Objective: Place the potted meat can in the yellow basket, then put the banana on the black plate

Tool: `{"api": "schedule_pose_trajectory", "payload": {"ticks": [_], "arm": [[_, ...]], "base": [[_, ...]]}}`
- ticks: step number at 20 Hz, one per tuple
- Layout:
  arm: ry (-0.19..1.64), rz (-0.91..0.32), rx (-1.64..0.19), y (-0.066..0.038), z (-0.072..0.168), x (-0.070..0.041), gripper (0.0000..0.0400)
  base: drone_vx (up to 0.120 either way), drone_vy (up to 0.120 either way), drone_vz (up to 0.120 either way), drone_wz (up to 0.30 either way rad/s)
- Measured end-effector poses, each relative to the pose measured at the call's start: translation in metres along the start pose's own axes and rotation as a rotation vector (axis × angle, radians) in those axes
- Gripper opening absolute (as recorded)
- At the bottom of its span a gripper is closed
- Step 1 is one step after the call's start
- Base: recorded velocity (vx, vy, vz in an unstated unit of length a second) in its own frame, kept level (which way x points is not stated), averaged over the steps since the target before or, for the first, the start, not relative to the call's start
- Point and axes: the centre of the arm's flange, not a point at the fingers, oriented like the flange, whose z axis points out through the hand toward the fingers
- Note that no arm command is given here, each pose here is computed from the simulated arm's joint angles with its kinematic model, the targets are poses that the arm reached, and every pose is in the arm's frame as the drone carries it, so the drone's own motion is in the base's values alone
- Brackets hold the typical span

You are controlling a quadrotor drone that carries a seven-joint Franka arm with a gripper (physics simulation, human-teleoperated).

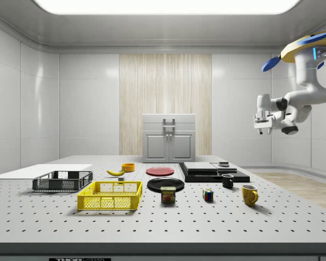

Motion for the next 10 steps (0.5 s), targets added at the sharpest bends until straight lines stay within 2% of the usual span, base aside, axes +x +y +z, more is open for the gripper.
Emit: {"api": "schedule_pose_trajectory", "payload": {"ticks": [10], "arm": [[0.016, 0.0, -0.015, -0.0015, -0.0001, -0.0016, 0.04]], "base": [[0.12, 0.12, -0.12, 0.0]]}}
